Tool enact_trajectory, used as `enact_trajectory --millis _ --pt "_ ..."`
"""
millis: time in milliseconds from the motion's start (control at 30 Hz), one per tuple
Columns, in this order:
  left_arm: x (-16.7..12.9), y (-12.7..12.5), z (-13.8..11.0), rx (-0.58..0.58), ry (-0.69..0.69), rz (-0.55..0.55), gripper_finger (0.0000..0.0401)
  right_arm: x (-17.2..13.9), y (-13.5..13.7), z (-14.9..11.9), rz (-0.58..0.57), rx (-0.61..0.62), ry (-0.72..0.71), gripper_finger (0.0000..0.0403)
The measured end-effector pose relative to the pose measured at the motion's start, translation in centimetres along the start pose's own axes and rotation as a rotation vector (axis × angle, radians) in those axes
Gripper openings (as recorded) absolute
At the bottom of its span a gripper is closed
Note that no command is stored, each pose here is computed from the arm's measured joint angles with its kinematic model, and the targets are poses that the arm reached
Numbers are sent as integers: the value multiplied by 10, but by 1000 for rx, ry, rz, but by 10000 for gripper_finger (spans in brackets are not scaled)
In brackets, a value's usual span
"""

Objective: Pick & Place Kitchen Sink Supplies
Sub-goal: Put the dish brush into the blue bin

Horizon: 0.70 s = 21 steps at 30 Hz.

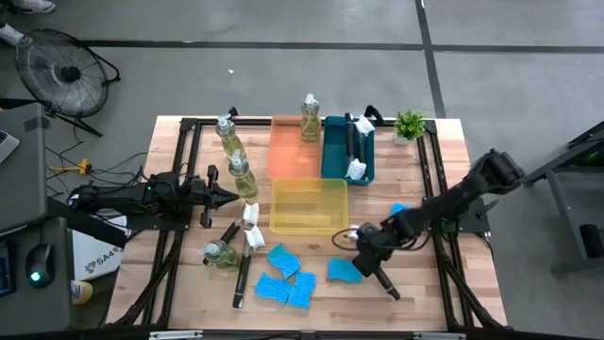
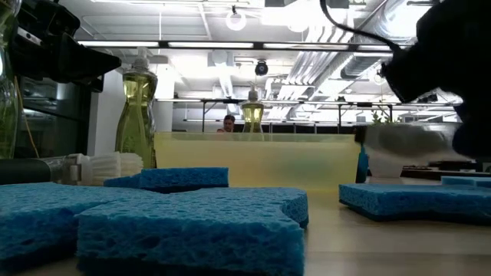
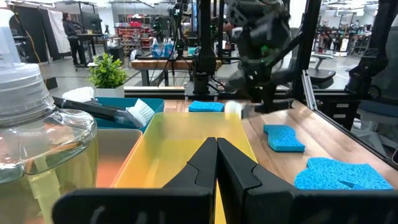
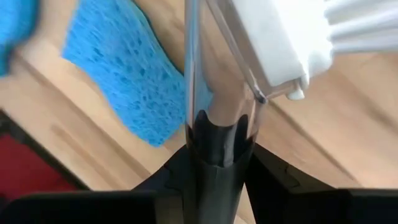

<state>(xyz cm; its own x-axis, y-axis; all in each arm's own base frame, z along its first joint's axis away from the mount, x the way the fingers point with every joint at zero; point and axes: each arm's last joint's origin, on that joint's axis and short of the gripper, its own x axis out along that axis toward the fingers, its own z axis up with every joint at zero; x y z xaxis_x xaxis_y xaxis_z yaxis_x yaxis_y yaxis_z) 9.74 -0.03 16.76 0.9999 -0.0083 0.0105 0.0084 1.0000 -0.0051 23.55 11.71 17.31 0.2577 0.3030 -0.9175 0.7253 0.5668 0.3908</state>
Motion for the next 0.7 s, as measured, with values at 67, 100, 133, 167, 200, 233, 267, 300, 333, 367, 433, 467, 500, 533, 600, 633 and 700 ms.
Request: enact_trajectory --millis 67,100,133,167,200,233,267,300,333,367,433,467,500,533,600,633,700 --pt "0 0 0 0 0 0 1 -15 -2 6 37 -5 -40 97" --pt "0 0 0 0 0 0 1 -23 -3 10 56 -8 -70 97" --pt "0 0 0 0 0 0 1 -30 -4 14 71 -9 -98 98" --pt "0 0 0 0 0 0 1 -38 -7 18 84 -10 -126 99" --pt "0 0 0 0 0 0 1 -46 -8 21 103 -13 -156 99" --pt "0 0 0 0 0 0 1 -53 -10 25 125 -18 -185 99" --pt "0 0 0 0 0 0 1 -61 -12 29 145 -24 -219 99" --pt "0 0 0 0 0 0 1 -69 -15 33 162 -30 -250 99" --pt "0 0 0 0 0 0 1 -76 -17 37 175 -38 -282 99" --pt "0 0 0 0 0 0 1 -82 -20 41 185 -42 -314 99" --pt "0 0 0 0 0 0 1 -95 -27 48 207 -50 -371 99" --pt "0 0 0 0 0 0 1 -101 -30 51 216 -54 -398 99" --pt "0 0 0 0 0 0 1 -108 -34 55 226 -57 -426 99" --pt "0 0 0 0 0 0 1 -113 -37 58 235 -59 -452 99" --pt "0 0 0 0 0 0 1 -123 -44 64 246 -60 -503 100" --pt "0 0 0 0 0 0 1 -128 -47 68 251 -60 -526 100" --pt "0 0 0 0 0 0 1 -136 -54 74 261 -60 -575 100"
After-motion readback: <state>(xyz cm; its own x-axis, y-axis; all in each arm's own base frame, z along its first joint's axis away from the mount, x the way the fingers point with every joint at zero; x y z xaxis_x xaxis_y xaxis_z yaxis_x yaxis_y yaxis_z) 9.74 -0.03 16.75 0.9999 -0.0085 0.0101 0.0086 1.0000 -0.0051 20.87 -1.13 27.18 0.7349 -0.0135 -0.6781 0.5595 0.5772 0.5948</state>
